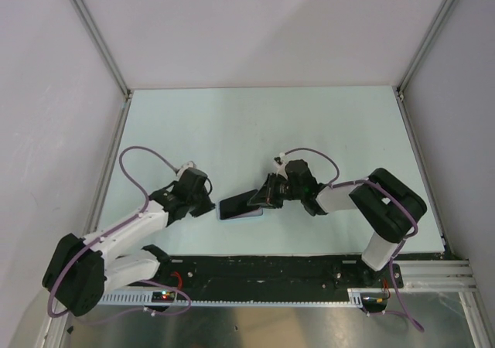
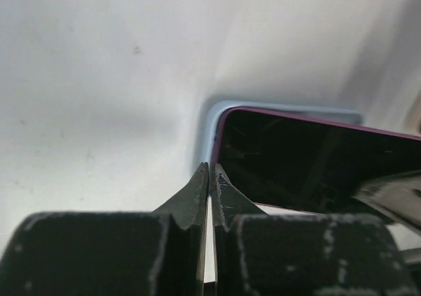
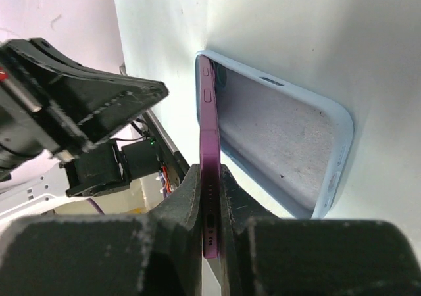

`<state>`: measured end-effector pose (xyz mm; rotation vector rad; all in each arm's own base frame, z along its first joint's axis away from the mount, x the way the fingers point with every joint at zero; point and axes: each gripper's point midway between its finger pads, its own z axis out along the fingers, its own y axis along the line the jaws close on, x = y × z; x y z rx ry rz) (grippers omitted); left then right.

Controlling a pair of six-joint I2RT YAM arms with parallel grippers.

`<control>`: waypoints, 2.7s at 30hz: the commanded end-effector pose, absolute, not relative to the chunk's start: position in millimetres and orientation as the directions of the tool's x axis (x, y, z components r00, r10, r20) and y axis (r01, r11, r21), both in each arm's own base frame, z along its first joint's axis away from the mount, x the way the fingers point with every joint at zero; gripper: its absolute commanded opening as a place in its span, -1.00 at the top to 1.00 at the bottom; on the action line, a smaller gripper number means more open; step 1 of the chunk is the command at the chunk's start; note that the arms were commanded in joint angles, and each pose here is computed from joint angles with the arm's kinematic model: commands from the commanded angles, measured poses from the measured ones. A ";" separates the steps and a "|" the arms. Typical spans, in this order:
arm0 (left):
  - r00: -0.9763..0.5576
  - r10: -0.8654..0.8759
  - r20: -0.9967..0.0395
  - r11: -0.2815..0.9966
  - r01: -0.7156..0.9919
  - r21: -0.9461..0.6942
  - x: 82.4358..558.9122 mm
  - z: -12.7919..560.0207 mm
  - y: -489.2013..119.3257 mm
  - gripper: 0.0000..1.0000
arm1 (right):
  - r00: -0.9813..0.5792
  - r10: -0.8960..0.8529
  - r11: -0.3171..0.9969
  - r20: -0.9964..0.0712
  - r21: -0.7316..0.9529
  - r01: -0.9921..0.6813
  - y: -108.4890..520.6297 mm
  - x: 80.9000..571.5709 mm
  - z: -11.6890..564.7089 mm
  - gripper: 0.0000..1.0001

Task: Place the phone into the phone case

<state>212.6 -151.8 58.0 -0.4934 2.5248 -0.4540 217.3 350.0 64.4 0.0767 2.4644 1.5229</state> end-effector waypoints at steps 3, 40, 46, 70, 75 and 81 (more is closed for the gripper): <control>-0.777 -0.467 -0.422 0.874 -0.335 -0.351 209.5 34.1 -137.6 0.97 | -0.972 0.196 0.561 -0.130 0.828 0.003 341.9 216.7 45.8 1.00; -0.846 -0.392 -0.361 0.893 -0.255 -0.371 212.3 4.6 -177.3 1.00 | -0.953 0.112 0.782 -0.283 0.616 -0.091 324.2 209.8 -16.6 0.89; -0.851 -0.385 -0.357 0.895 -0.250 -0.369 212.7 4.3 -179.0 1.00 | -0.936 0.105 0.795 -0.336 0.593 -0.124 312.8 220.6 -1.4 0.32; -0.847 -0.380 -0.372 0.895 -0.235 -0.379 218.9 15.1 -182.5 1.00 | -0.885 0.077 0.876 -0.460 0.455 -0.160 277.3 235.7 58.7 -0.18; -0.846 -0.381 -0.374 0.892 -0.230 -0.388 221.6 18.7 -185.6 1.00 | -0.876 0.069 0.883 -0.477 0.439 -0.169 278.1 232.6 63.8 0.02; -0.848 -0.380 -0.368 0.890 -0.228 -0.394 223.4 19.8 -188.7 1.00 | -0.883 0.056 0.885 -0.467 0.433 -0.173 282.1 227.5 58.5 0.35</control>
